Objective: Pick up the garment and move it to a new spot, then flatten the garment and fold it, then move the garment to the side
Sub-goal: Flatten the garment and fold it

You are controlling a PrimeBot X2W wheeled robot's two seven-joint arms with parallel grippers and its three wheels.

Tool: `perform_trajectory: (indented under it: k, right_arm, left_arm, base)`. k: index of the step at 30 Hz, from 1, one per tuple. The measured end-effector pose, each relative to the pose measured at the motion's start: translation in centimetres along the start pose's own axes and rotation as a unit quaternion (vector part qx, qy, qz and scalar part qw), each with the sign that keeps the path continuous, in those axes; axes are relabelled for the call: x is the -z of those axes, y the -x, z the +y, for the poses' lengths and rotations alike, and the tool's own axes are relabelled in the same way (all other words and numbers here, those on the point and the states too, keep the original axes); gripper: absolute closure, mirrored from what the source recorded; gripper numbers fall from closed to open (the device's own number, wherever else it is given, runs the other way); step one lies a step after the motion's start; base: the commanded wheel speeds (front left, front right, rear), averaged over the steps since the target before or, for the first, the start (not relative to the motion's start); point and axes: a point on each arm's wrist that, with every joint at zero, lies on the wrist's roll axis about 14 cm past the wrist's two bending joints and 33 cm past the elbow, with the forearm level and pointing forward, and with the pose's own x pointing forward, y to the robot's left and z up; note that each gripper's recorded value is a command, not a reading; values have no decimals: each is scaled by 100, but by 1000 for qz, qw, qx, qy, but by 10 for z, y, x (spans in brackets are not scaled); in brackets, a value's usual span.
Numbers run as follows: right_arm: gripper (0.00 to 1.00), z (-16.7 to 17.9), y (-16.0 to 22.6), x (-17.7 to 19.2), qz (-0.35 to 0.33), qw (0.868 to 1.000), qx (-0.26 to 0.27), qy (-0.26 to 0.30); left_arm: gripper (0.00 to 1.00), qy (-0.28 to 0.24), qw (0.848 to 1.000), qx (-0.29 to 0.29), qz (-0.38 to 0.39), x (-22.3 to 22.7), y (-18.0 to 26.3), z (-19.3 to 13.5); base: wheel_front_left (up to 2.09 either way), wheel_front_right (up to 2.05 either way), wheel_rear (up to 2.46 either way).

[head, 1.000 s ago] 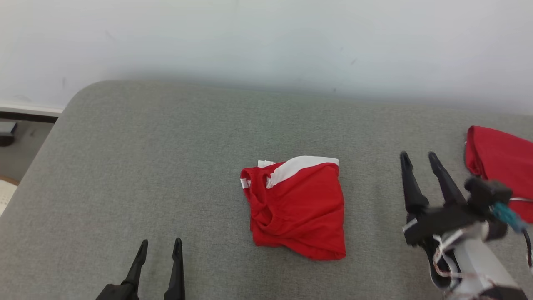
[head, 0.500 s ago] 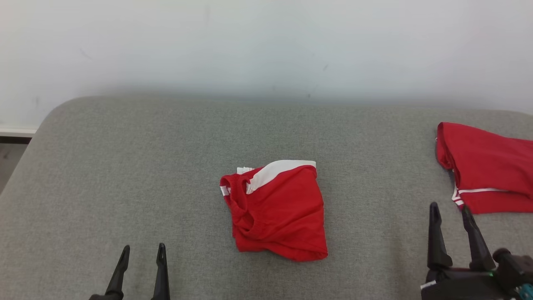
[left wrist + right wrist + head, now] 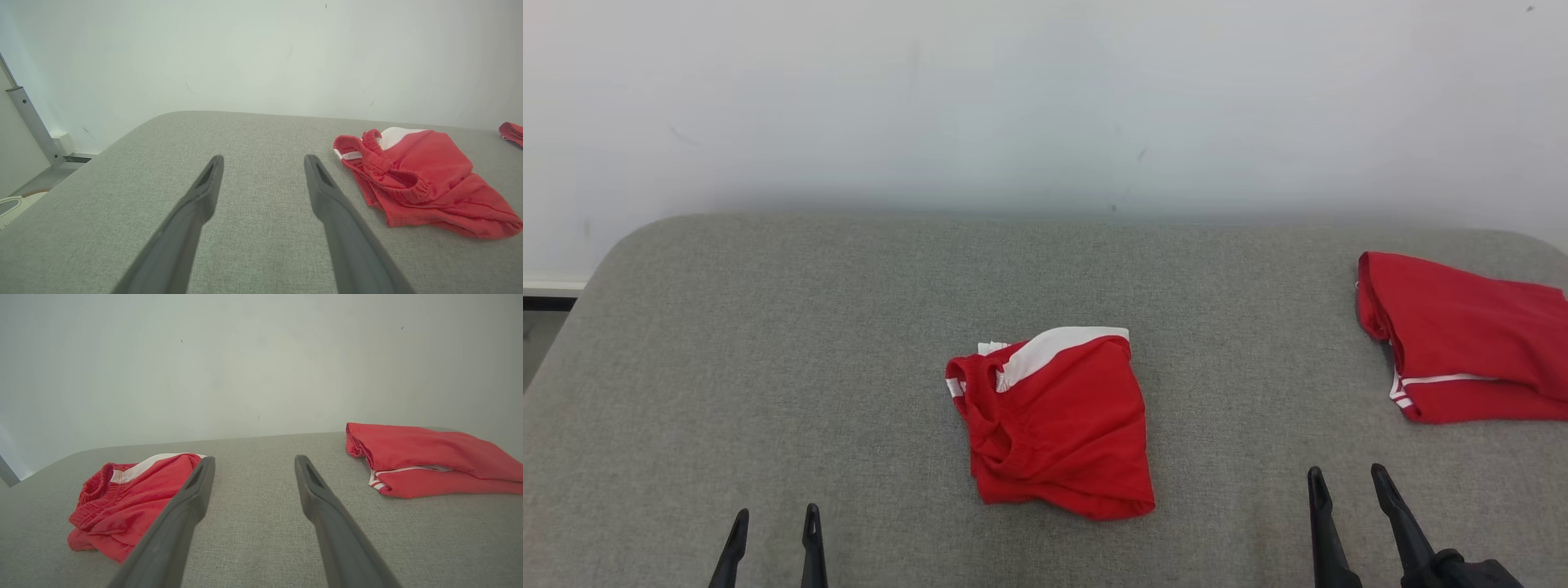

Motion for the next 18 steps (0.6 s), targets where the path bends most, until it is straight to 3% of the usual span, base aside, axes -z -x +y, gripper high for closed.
perform_trajectory:
  k: [18]
  right_arm:
    - [0,-5,1,1,1,1000,7,-2]
  left_arm:
    - [0,-14,1000,4,4,2,4,-3]
  base:
    - [0,0,0]
